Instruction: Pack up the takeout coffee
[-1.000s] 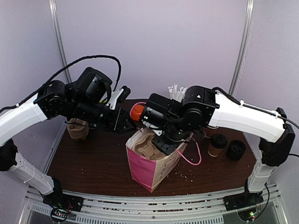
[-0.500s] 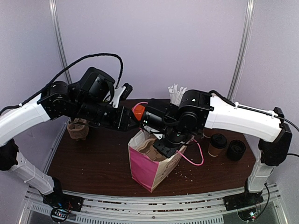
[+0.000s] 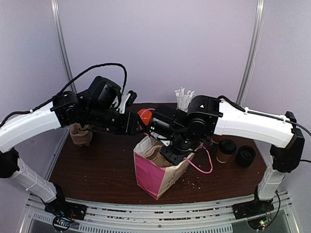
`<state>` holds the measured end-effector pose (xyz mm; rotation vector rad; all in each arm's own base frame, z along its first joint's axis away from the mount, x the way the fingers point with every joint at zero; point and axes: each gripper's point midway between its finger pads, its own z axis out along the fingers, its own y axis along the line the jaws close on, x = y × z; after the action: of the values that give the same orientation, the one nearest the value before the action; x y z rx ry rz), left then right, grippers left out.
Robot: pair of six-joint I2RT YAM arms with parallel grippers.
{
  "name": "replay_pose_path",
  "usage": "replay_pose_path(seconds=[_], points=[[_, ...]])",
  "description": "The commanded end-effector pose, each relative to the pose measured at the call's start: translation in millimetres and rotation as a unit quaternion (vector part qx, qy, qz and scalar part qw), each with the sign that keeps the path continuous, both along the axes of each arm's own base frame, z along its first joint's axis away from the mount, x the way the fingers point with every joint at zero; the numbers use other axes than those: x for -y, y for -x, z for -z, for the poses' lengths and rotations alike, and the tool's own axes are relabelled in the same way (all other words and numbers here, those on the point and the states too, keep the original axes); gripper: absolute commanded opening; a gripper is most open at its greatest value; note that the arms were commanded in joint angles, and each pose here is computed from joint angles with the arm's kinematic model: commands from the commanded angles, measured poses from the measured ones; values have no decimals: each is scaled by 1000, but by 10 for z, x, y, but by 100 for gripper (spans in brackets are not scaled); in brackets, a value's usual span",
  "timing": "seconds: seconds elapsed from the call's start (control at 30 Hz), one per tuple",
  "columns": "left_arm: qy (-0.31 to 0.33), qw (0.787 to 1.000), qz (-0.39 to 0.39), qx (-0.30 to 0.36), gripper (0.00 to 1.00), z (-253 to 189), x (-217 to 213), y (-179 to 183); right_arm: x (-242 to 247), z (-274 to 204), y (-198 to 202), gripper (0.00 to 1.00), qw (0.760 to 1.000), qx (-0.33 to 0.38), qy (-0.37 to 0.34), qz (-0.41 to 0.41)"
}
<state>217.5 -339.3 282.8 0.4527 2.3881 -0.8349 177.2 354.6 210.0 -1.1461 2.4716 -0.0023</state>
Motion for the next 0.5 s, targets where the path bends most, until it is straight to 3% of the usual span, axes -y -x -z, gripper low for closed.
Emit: replay_pose_path(seconds=[0.0,0.2,0.47], points=[[87,996,10,9,52,-296,123,-53,55,-44,35,38,1000,-6,-10,3],[124,992,22,9,42,-380,203,-66,64,-51,44,38,1000,-6,-13,1],[128,992,10,17,7,-418,207,-123,123,-74,60,37,1000,-4,-16,0]])
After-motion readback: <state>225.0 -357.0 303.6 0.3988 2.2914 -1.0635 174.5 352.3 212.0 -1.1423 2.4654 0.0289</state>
